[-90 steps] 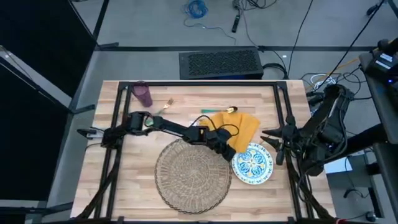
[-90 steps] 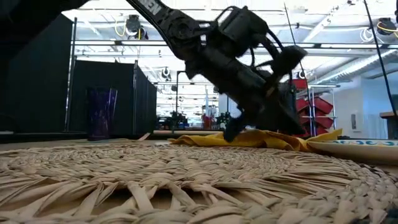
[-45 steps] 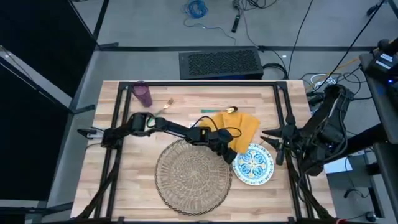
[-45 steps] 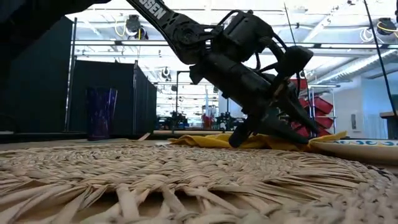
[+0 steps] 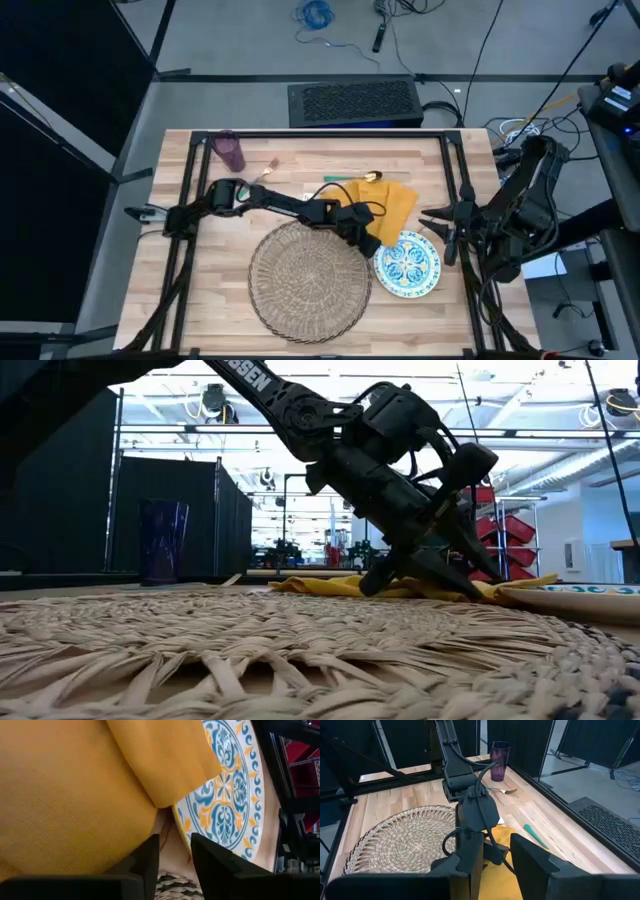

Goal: Set table place
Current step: Put the blue patterned plate on the brown tablemat

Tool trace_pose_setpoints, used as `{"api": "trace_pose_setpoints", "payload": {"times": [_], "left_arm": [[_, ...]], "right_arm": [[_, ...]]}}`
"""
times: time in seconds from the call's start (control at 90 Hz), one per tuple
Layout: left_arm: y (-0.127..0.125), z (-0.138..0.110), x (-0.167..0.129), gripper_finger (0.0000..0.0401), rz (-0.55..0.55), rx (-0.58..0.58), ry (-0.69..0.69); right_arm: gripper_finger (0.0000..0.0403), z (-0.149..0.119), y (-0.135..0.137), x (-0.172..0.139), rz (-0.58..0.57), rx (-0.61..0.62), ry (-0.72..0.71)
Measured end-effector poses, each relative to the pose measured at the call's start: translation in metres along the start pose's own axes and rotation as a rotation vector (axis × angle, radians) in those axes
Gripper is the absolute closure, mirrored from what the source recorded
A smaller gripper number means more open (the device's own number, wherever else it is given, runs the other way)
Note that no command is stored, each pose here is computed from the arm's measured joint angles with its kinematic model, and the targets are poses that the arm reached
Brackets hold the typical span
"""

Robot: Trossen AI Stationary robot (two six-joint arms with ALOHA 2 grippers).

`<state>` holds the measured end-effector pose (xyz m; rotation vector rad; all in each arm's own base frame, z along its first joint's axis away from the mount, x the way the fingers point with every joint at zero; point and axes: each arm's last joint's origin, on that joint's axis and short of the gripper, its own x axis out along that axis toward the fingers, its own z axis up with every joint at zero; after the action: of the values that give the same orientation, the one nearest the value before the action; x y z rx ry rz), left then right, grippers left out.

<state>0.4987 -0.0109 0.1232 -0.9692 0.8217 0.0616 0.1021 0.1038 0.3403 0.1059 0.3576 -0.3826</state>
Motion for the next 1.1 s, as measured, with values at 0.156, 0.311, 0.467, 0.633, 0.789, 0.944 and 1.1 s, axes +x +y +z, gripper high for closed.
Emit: {"api": "trace_pose_setpoints", "payload": {"times": [0.156, 0.311, 0.467, 0.633, 0.789, 0.944, 1.1], "left_arm": [[-0.002, -0.003, 0.001, 0.0303, 0.008, 0.004, -0.009], [-0.006, -0.005, 0.003, 0.0303, -0.005, 0.012, -0.012], [-0.006, -0.005, 0.003, 0.0303, -0.008, 0.004, -0.014], [-0.007, -0.007, 0.003, 0.0303, -0.011, 0.007, -0.013], [-0.013, -0.01, 0.013, 0.0303, -0.032, 0.011, -0.016], [-0.024, -0.003, 0.032, 0.0303, -0.063, 0.029, 0.02], [-0.029, 0.002, 0.039, 0.0307, -0.004, 0.076, 0.057]], "right_arm": [[0.0319, 0.0, 0.001, 0.0, 0.004, 0.003, -0.002], [0.0319, 0.0, 0.001, 0.0, 0.004, 0.003, -0.002], [0.0319, 0.0, 0.001, 0.0, 0.004, 0.003, -0.002], [0.0319, 0.001, 0.001, 0.0, 0.004, 0.001, -0.003], [0.0319, 0.001, 0.001, 0.0, 0.004, 0.0, -0.003], [0.0319, 0.001, 0.0, 0.002, -0.007, 0.005, -0.004], [0.0319, 0.001, 0.001, 0.002, 0.004, 0.008, 0.014]]}}
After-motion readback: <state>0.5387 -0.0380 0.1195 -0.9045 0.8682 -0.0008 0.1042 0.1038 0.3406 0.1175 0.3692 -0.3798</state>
